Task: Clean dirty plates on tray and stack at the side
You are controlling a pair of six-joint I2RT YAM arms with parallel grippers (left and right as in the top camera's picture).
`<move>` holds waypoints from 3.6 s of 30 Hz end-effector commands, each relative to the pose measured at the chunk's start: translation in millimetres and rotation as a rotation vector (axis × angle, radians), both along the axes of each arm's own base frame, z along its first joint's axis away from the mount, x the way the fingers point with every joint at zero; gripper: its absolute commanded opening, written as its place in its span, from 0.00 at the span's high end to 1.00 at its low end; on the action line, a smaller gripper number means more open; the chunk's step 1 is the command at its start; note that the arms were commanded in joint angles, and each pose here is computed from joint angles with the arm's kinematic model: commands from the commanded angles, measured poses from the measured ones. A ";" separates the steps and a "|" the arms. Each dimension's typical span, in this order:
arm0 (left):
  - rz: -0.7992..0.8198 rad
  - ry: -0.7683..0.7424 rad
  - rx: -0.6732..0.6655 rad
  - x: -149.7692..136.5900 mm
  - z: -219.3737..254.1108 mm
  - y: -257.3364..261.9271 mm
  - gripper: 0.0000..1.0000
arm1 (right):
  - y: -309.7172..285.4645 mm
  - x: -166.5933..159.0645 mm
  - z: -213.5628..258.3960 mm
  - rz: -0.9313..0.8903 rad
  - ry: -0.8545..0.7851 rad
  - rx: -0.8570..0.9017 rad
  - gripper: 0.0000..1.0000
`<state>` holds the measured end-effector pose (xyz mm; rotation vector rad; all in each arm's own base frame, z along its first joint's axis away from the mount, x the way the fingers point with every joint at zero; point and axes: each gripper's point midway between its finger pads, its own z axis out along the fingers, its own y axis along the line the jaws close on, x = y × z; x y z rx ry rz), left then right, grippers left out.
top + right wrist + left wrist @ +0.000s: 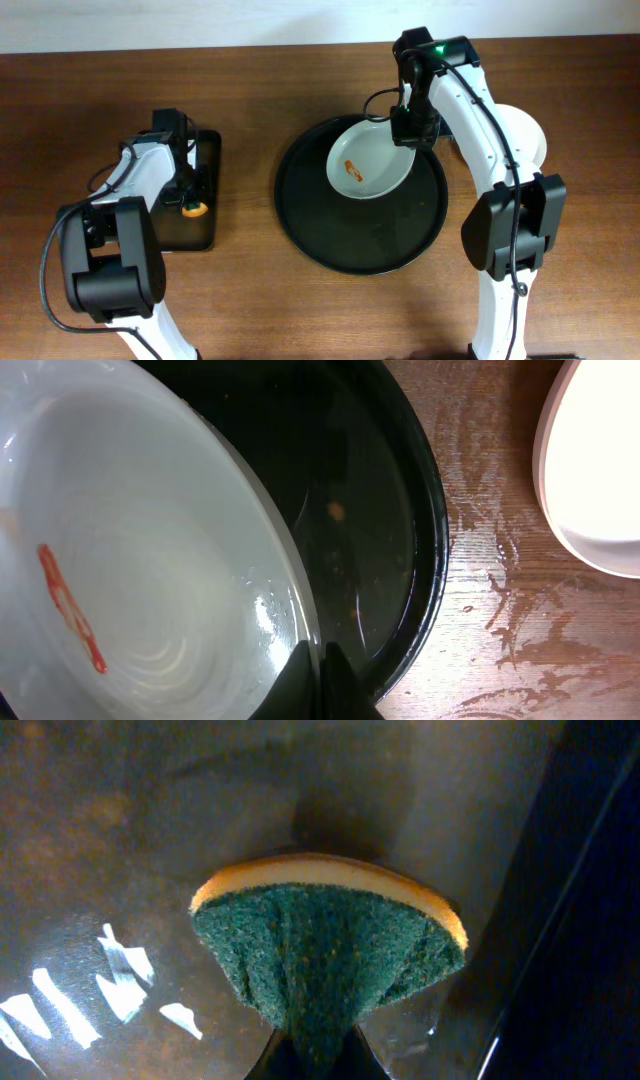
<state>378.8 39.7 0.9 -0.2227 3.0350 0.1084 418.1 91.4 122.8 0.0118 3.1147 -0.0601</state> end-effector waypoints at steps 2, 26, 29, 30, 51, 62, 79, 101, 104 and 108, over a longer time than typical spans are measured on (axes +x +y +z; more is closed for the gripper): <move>0.002 0.022 0.030 -0.5 -7.4 6.9 1.00 | 5.1 0.3 15.0 0.002 -0.039 0.016 0.96; 0.091 -0.299 0.096 27.4 101.7 20.6 1.00 | 5.5 1.0 19.1 0.010 -0.053 0.015 0.96; 0.072 -0.366 0.026 22.9 132.1 7.0 1.00 | 1.6 4.3 22.4 0.010 -0.076 -0.007 0.96; 0.063 -0.375 -0.003 19.7 138.8 1.7 1.00 | 2.6 4.6 22.5 0.019 -0.079 -0.014 0.96; 0.057 -0.294 -0.052 -3.2 134.3 -6.8 1.00 | 23.5 -1.6 16.6 0.106 -0.202 -0.167 0.96; 0.057 -0.290 -0.052 -4.2 132.6 -7.2 1.00 | 9.6 -25.6 36.4 0.051 -0.330 -0.147 0.96; 0.171 -0.317 0.060 2.1 118.5 18.5 1.00 | 25.0 -40.5 3.5 0.083 -0.439 0.017 0.96; -0.360 -0.331 -0.593 -1.4 109.0 -308.0 1.00 | -25.3 -72.4 -43.1 -0.278 -0.271 0.067 0.96; -0.379 -0.296 -0.573 -8.7 81.8 -331.1 1.00 | -27.0 -77.9 -48.9 -0.278 -0.254 0.058 0.96; -0.403 -0.245 -0.563 -21.3 56.3 -349.4 1.00 | -28.1 -83.0 -54.0 -0.278 -0.238 0.052 0.96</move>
